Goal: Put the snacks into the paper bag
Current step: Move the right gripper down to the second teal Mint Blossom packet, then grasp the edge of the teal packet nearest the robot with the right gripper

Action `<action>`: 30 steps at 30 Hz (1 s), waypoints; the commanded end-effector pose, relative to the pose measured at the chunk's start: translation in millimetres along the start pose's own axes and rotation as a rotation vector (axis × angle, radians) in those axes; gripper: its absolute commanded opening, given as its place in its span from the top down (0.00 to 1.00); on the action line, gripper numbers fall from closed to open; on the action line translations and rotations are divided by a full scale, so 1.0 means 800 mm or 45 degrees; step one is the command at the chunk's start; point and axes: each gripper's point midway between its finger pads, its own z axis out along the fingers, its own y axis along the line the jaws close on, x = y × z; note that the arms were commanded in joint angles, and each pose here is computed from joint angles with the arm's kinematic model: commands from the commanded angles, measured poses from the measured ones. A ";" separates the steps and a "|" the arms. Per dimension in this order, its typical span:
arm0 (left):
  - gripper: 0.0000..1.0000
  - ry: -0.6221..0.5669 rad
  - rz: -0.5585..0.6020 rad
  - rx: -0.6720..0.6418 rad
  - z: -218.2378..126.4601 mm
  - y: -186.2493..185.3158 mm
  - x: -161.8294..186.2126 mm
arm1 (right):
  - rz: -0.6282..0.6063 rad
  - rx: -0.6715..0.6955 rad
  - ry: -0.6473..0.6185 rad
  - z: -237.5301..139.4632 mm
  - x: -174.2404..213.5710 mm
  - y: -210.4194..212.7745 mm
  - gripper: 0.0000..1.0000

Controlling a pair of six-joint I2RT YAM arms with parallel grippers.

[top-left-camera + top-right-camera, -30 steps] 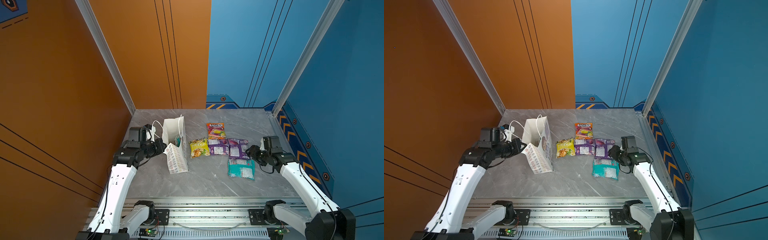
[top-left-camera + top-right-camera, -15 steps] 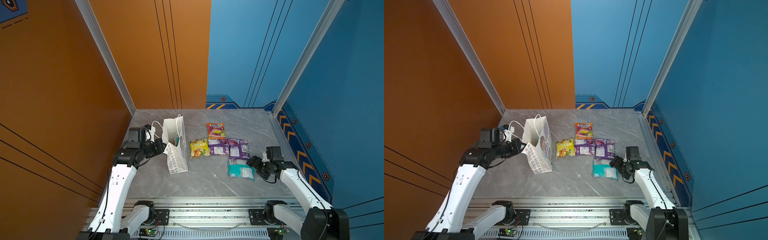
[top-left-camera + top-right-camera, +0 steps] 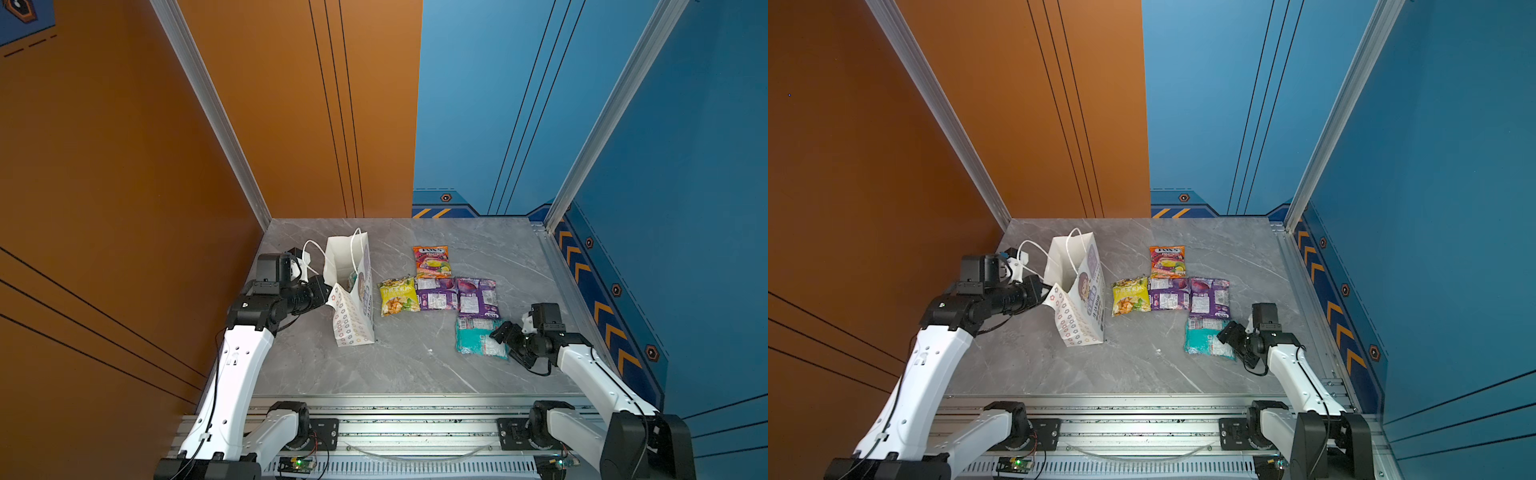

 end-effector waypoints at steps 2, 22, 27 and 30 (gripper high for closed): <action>0.94 -0.003 0.008 -0.029 0.001 0.007 -0.003 | 0.005 -0.022 0.003 0.006 0.002 -0.001 0.19; 0.94 0.002 0.003 -0.013 0.000 0.006 0.002 | -0.025 0.018 -0.028 0.008 -0.004 0.000 0.54; 0.94 0.002 0.002 -0.009 0.000 0.005 0.002 | -0.084 0.055 -0.041 0.007 -0.005 0.006 0.68; 0.94 0.004 -0.003 -0.006 0.000 0.004 0.003 | -0.127 0.063 -0.057 0.004 -0.007 0.013 0.78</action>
